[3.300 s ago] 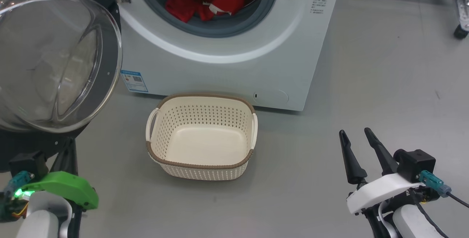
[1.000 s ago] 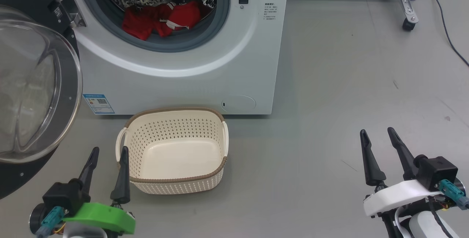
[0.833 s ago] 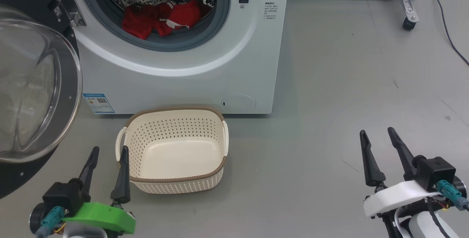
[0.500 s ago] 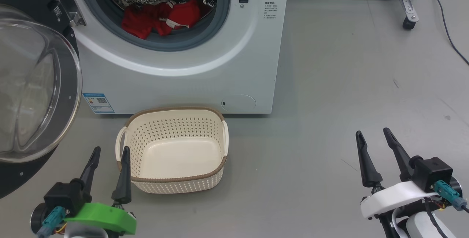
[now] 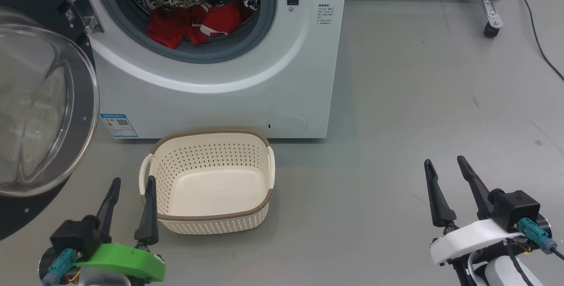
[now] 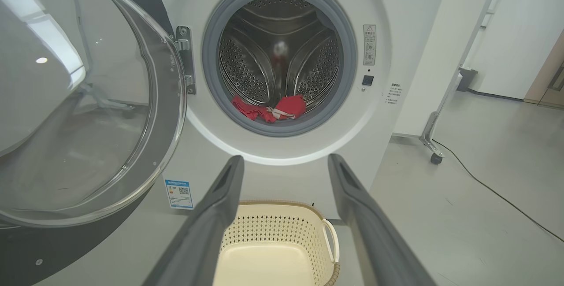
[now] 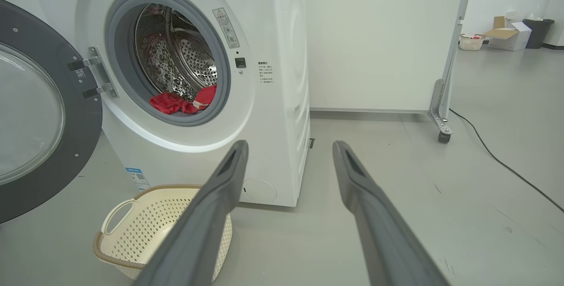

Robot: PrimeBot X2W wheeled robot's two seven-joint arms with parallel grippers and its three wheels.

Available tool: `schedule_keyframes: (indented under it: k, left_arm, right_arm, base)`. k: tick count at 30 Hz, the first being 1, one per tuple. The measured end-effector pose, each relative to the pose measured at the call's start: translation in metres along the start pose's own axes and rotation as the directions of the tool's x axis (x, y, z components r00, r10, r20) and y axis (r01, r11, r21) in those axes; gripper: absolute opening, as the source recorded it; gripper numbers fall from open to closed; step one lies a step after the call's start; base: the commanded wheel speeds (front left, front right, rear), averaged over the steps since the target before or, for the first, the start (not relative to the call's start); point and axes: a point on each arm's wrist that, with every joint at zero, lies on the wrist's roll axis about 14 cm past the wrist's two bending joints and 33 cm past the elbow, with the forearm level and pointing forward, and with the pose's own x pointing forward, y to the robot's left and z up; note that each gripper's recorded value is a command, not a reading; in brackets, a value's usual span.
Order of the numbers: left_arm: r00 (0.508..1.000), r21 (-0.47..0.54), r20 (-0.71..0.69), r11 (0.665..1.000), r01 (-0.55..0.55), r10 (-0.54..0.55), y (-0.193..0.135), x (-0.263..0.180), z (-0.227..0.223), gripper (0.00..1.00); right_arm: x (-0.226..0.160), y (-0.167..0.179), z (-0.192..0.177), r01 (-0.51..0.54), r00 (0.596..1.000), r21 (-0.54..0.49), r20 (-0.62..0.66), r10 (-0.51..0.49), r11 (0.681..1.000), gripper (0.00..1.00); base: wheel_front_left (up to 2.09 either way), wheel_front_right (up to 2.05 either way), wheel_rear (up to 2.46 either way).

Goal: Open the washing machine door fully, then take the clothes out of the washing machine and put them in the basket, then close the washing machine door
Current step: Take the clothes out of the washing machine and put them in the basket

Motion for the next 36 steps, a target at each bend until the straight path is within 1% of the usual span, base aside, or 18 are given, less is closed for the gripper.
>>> schedule_keyframes:
  k: [9,17,28,36]
  left_arm:
    - [1.000,0.004,0.004,1.000,0.005,-0.005,-0.0007,-0.0004,0.0020,1.00]
    - [1.000,0.003,-0.003,1.000,0.009,-0.009,-0.0015,-0.0009,0.0011,1.00]
    - [1.000,0.003,0.003,1.000,0.007,-0.007,-0.0005,-0.0007,0.0029,1.00]
    - [1.000,0.035,0.002,0.999,-0.019,0.019,0.0069,-0.0013,0.0039,1.00]
  right_arm:
    - [-0.0008,0.0022,-0.0011,-0.001,1.000,0.006,-0.001,0.001,1.000,1.00]
    - [-0.0009,0.0017,-0.0022,0.001,1.000,0.006,-0.005,-0.001,1.000,1.00]
    - [-0.0001,0.0019,-0.0058,0.001,1.000,0.010,-0.015,-0.001,1.000,1.00]
    - [0.0005,0.0018,-0.0077,0.003,1.000,0.013,-0.021,-0.002,1.000,1.00]
  base:
    - [0.48,-0.48,0.00]
    - [0.83,-0.83,0.00]
    - [1.22,-1.22,0.00]
    - [1.40,-1.40,0.00]
